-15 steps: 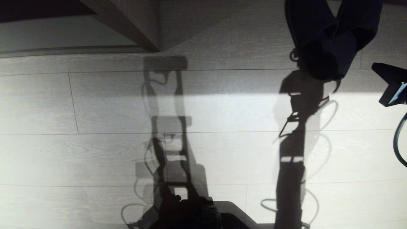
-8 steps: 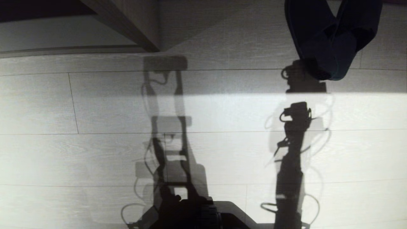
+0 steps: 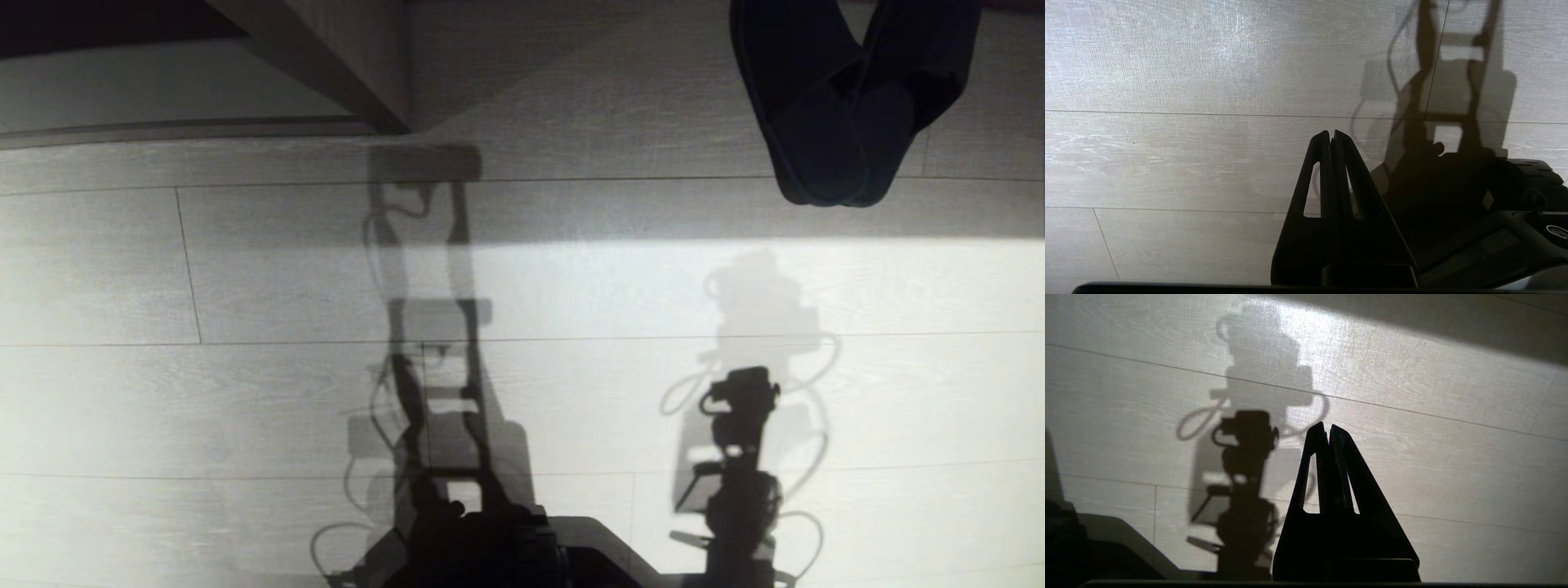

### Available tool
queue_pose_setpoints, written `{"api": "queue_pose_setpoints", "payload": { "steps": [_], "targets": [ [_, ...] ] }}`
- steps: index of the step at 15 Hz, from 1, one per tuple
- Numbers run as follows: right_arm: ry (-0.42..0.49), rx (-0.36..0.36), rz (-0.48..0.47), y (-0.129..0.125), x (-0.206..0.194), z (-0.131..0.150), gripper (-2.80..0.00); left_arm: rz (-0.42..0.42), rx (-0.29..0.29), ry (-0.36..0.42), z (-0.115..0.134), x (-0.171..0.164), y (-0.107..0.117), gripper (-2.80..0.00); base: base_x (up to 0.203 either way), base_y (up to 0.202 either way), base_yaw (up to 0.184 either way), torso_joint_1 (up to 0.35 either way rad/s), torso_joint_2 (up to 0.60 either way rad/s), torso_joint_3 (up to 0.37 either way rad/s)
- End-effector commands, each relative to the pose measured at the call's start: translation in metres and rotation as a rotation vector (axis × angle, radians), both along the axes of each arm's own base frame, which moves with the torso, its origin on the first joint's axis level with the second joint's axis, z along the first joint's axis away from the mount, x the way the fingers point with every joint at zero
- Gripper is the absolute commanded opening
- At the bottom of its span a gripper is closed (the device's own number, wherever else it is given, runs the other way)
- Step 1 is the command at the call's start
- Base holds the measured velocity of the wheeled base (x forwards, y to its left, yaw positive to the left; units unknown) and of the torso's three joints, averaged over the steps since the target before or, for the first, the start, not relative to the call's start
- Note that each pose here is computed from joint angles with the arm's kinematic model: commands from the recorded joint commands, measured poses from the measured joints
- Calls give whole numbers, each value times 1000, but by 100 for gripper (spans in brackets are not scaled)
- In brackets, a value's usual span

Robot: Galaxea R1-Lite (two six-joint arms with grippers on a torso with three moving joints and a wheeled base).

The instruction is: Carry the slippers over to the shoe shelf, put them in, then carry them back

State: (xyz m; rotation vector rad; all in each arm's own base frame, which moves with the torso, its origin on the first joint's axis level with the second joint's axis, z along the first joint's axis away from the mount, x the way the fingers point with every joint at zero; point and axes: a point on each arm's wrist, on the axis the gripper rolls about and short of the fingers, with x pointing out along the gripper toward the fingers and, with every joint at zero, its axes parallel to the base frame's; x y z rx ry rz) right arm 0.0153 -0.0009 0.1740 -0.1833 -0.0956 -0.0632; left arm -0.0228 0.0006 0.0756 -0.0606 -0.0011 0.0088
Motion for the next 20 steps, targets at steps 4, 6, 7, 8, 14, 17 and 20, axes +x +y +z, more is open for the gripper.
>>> {"api": "queue_pose_setpoints", "payload": {
  "steps": [4,6,7,8,14,17,20],
  "targets": [
    [-18,1,28,1,-21,-42,-280,0,-1,-1,0,0,0,-280,0,0,0,0,0,0],
    [-9,-1,48,1,-24,-55,-280,0,-1,-1,0,0,0,-280,0,0,0,0,0,0],
    [4,2,50,1,-24,-60,-280,0,-1,-1,0,0,0,-280,0,0,0,0,0,0],
    [6,2,55,1,-25,-63,-280,0,-1,-1,0,0,0,-280,0,0,0,0,0,0],
    [43,41,93,2,-38,-93,-280,0,-1,-1,0,0,0,-280,0,0,0,0,0,0],
    [104,81,86,2,-38,-99,-280,0,-1,-1,0,0,0,-280,0,0,0,0,0,0],
    [103,100,82,1,-38,-99,-280,0,-1,-1,0,0,0,-280,0,0,0,0,0,0]
  ]
}}
